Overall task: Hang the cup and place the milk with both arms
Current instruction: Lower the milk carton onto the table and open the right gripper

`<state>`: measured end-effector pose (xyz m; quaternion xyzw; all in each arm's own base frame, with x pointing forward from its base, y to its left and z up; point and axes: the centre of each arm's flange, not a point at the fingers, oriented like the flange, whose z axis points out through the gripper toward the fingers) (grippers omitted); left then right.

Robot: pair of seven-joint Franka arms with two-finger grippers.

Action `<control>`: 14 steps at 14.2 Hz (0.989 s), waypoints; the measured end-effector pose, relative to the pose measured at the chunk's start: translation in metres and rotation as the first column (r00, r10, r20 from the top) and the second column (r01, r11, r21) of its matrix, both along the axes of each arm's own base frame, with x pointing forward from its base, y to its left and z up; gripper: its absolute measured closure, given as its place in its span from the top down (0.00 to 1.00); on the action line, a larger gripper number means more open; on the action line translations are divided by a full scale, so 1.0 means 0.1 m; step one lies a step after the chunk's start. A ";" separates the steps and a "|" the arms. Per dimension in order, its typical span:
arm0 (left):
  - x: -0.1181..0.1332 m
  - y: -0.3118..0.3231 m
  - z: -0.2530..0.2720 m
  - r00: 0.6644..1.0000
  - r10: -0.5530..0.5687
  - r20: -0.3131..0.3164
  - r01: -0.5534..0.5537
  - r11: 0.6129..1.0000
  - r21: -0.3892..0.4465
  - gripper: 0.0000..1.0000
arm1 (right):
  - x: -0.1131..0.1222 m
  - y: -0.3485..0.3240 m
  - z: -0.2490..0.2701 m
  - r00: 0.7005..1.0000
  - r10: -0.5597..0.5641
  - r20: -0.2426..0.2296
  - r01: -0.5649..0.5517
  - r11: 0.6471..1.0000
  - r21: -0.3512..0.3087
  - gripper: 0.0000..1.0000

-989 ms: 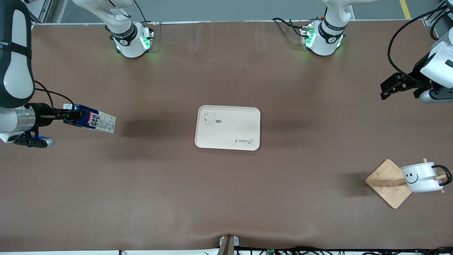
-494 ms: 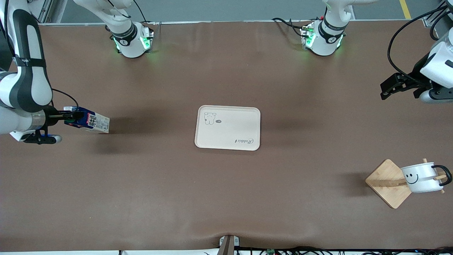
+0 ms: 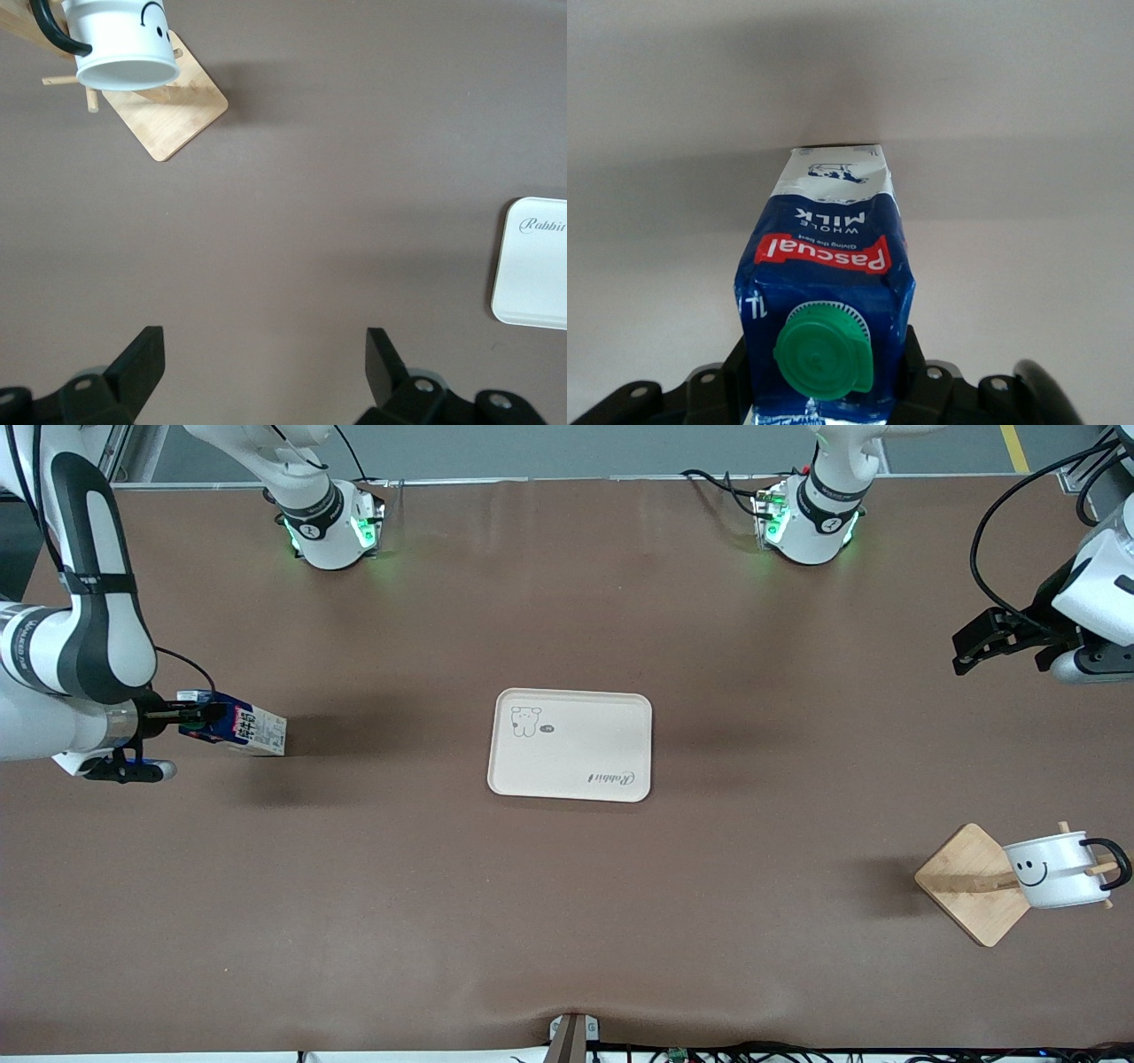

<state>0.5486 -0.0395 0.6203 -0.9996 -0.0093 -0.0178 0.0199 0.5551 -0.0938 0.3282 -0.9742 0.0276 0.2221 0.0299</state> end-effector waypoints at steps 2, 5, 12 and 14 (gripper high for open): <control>0.00 0.00 0.00 1.000 0.000 0.000 0.000 1.000 0.000 1.00 | -0.04 0.03 0.02 1.000 -0.004 0.008 0.004 1.000 -0.008 0.65; 0.00 0.00 0.01 1.000 0.000 0.001 0.000 1.000 0.000 1.00 | -0.07 0.05 0.02 1.000 -0.021 0.014 0.021 1.000 -0.018 0.65; 0.00 0.00 0.02 1.000 -0.001 0.007 0.001 1.000 -0.001 1.00 | -0.07 0.07 0.01 1.000 -0.024 0.011 0.024 1.000 -0.019 0.73; 0.00 0.00 0.02 1.000 -0.001 0.007 0.001 1.000 -0.001 1.00 | -0.09 0.08 -0.03 1.000 -0.023 0.007 0.023 1.000 -0.019 0.88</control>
